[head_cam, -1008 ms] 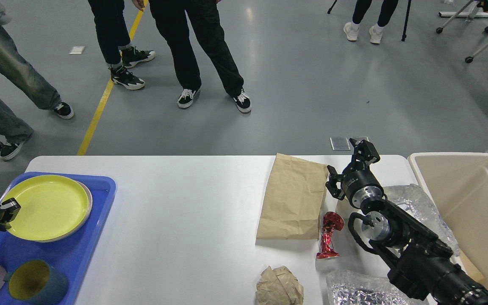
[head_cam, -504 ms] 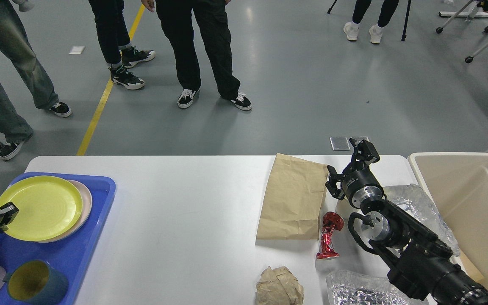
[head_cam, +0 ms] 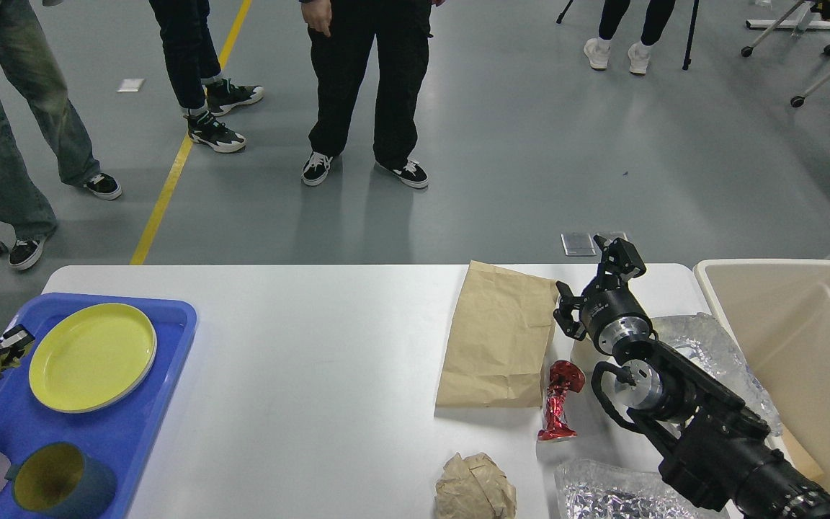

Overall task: Tidy desktop
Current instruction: 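Lower the yellow plate onto the pink plate in the tray, release, then raise the left gripper up and away from the tray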

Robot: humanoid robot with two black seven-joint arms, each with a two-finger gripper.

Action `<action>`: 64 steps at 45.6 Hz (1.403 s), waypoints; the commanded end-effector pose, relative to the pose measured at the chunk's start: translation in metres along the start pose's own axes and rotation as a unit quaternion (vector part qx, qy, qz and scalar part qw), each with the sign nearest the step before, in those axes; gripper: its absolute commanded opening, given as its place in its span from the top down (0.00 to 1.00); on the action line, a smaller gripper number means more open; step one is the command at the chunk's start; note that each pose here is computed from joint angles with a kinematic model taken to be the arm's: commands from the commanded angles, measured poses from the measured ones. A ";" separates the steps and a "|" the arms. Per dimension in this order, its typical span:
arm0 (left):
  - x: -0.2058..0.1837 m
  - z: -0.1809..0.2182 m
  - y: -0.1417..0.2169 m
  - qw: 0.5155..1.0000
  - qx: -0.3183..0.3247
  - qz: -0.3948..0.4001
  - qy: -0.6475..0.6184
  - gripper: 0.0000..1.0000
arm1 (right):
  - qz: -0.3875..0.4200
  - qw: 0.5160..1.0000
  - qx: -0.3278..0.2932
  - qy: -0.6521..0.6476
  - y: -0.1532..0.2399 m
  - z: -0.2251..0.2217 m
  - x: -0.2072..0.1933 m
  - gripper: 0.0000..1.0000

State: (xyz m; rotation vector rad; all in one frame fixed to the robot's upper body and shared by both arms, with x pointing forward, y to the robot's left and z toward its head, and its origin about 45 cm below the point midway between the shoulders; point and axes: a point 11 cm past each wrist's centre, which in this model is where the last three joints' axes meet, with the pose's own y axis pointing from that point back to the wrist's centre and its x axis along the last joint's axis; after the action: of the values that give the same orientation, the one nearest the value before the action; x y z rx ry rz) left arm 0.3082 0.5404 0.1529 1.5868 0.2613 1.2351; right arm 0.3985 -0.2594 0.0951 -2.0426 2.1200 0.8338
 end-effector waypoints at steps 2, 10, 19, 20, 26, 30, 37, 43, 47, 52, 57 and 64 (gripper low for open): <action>-0.005 0.000 -0.002 1.000 0.002 -0.005 -0.006 0.30 | 0.000 1.000 0.000 0.000 0.000 0.000 0.000 0.00; -0.011 -0.001 -0.002 1.000 0.006 -0.017 -0.008 0.14 | 0.000 1.000 0.000 0.000 0.000 0.000 0.000 0.00; -0.023 0.003 -0.003 0.999 -0.001 -0.046 0.000 0.08 | 0.000 1.000 0.000 0.000 0.000 0.000 0.000 0.00; -0.025 0.005 -0.002 0.999 -0.003 -0.053 0.002 0.08 | 0.000 1.000 0.000 0.000 0.000 0.000 0.000 0.00; -0.034 0.014 0.000 0.996 -0.017 -0.092 0.009 0.08 | 0.000 1.000 0.000 0.000 0.000 0.000 0.000 0.00; -0.037 0.020 0.002 0.993 -0.026 -0.115 0.013 0.07 | 0.001 1.000 0.000 0.000 0.000 0.000 0.000 0.00; -0.045 0.031 0.007 0.988 -0.042 -0.149 0.018 0.07 | 0.001 1.000 0.000 0.000 0.000 0.000 0.000 0.00; -0.051 0.056 0.018 0.982 -0.078 -0.170 0.033 0.07 | 0.001 1.000 0.000 0.000 0.000 0.000 0.000 0.00; -0.058 0.072 0.024 0.977 -0.099 -0.184 0.042 0.06 | 0.001 1.000 0.000 0.000 0.000 0.000 0.001 0.00; -0.082 0.092 0.037 0.964 -0.128 -0.228 0.053 0.05 | 0.000 1.000 0.000 -0.001 0.000 0.000 0.000 0.00; -0.097 0.114 0.059 0.943 -0.171 -0.275 0.076 0.05 | 0.001 1.000 0.000 0.000 0.000 0.000 0.001 0.00; -0.115 0.151 0.096 0.899 -0.241 -0.356 0.083 0.04 | 0.001 1.000 0.000 0.000 0.000 0.000 0.000 0.00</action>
State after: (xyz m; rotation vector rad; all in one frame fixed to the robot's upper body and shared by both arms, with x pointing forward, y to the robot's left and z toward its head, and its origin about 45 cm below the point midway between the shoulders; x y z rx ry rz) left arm 0.3353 0.3657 0.1623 0.9604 0.5303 0.8599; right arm 0.3985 -0.2596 0.0949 -2.0415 2.1211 0.8341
